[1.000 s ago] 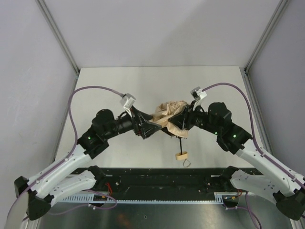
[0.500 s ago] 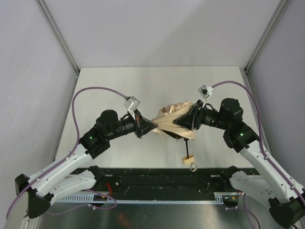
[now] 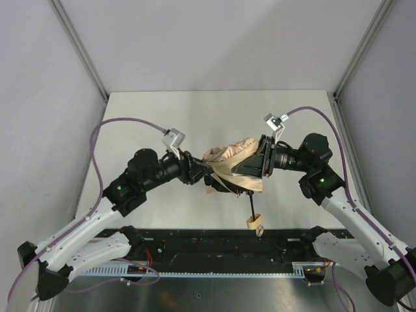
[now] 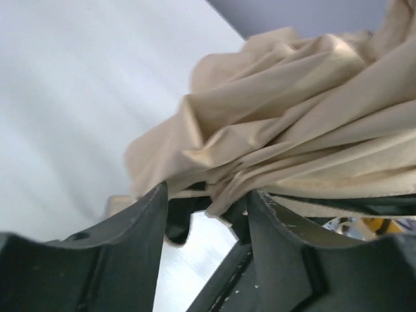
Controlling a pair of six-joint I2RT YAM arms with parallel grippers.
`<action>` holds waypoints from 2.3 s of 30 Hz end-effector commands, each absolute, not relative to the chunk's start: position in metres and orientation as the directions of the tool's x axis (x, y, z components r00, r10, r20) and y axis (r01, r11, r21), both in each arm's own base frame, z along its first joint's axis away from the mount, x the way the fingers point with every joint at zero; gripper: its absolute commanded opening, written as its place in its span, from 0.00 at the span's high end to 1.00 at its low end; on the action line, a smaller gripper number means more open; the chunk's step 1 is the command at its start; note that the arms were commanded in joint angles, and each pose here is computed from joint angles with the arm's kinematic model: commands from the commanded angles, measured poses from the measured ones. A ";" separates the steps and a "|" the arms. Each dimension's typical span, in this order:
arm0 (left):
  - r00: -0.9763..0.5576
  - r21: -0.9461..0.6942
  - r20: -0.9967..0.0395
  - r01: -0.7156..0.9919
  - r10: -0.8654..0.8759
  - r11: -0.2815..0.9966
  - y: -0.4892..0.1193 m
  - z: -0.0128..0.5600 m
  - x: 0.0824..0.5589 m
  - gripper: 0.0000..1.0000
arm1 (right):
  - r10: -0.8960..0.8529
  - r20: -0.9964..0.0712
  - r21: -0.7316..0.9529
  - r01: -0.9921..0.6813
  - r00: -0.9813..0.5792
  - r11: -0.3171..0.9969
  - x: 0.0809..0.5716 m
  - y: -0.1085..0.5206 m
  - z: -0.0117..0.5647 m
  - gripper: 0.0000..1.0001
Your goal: Put away the umbrella
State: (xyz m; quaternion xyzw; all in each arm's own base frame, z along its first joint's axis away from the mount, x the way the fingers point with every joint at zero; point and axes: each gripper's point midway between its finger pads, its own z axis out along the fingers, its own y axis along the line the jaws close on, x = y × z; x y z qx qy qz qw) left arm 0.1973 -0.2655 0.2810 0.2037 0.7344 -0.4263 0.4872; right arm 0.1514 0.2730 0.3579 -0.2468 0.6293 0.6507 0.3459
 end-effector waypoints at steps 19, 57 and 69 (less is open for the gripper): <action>-0.732 -0.816 -0.574 0.475 -0.367 0.328 -0.246 0.339 0.158 0.04 | -0.058 -0.971 0.119 -0.677 -0.233 0.726 0.256 0.236 0.343 1.00; -0.679 -0.798 -0.572 0.590 -0.459 0.122 -0.286 0.344 0.170 0.01 | -0.109 -0.863 0.491 -0.870 -0.493 0.043 0.127 0.335 0.368 1.00; -0.598 -0.810 -0.502 0.578 -0.625 0.098 -0.267 0.371 0.185 0.14 | -0.145 -0.858 0.503 -0.862 -0.492 -0.054 0.099 0.362 0.360 1.00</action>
